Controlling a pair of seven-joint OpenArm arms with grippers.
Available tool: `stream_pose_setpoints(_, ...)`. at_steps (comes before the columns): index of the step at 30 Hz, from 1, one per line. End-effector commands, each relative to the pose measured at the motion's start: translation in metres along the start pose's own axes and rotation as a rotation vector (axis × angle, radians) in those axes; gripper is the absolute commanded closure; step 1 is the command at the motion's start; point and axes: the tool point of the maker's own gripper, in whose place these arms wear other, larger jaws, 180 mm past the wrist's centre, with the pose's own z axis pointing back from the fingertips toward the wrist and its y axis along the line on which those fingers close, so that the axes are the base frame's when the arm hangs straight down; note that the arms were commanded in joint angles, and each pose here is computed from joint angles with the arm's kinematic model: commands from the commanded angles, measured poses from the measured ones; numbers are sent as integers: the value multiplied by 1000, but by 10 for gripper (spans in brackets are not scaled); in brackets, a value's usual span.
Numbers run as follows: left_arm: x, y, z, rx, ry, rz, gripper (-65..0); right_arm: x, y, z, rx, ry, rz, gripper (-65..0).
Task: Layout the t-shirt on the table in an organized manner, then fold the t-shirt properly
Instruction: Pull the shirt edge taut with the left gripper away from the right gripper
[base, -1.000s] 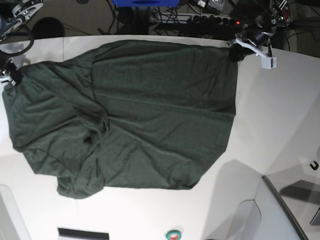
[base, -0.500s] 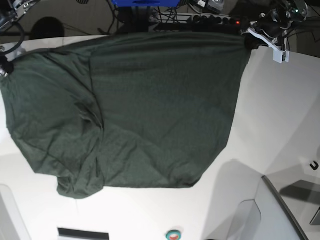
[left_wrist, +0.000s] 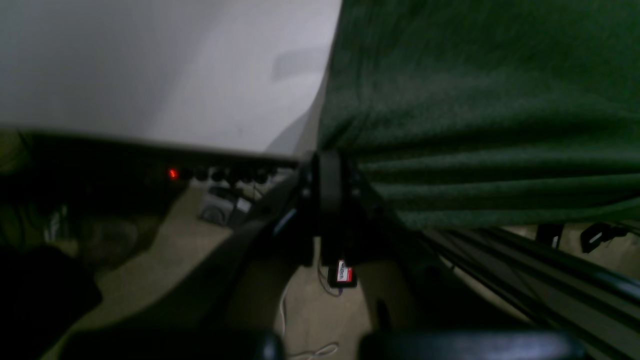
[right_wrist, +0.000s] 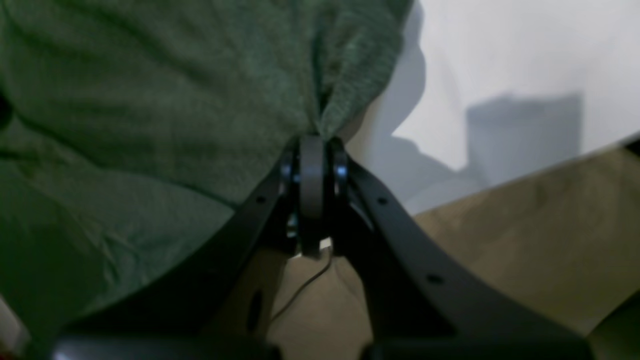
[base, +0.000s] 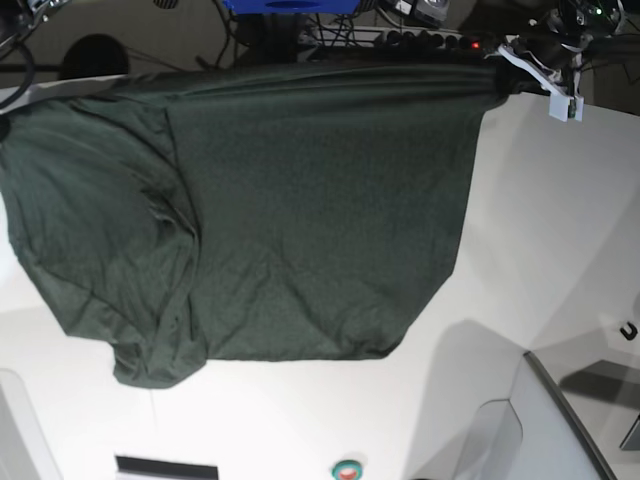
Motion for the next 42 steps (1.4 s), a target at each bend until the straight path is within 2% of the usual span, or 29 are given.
stream_pose_setpoints(1,9,-1,4,3,-11,-23,0,25,-2,10,-14,-71,-17,0)
stream_pose_setpoints(2,14,-2,3,1,-8,-32,0,26,-2,9,-20,-72,-42,0)
stream_pose_setpoints(5,30,-5,-5,-3,-10,-44,0,33,18,0,-2,-56,-22,0)
stream_pose_setpoints(9,54,-9,-11,-14,-60,-53,0,43,33,-5,-6,-55,-79,0)
stream_pose_setpoints(15,62,-20,-33,-71,-56,-36,0,51,38,-22,-10,-23,-276,0)
stream_pose_setpoints(17,60,-18,-38,-82,-45,-17,0,53,35,-24,-15,-17,-309,0)
stream_pose_setpoints(22,51,-16,-44,-89,-19,7,0,56,31,-27,-22,-32,-314,0)
stream_pose_setpoints(30,72,-17,-55,-106,-51,17,0,52,50,-42,-2,15,-282,-9)
stream_pose_setpoints(32,73,-18,-60,-116,-50,30,0,58,55,-42,7,8,-277,-78)
stream_pose_setpoints(36,71,-17,-61,-118,-44,36,-2,60,56,-41,12,-1,-277,-273)
stream_pose_setpoints(37,73,-16,-60,-117,-51,39,-94,64,56,-38,13,-15,-273,-296)
stream_pose_setpoints(40,74,-16,-59,-116,-59,41,-319,79,44,-21,-9,-121,-242,-299)
stream_pose_setpoints(42,75,-15,-58,-114,-62,41,-418,78,44,-13,-1,-165,-206,-299)
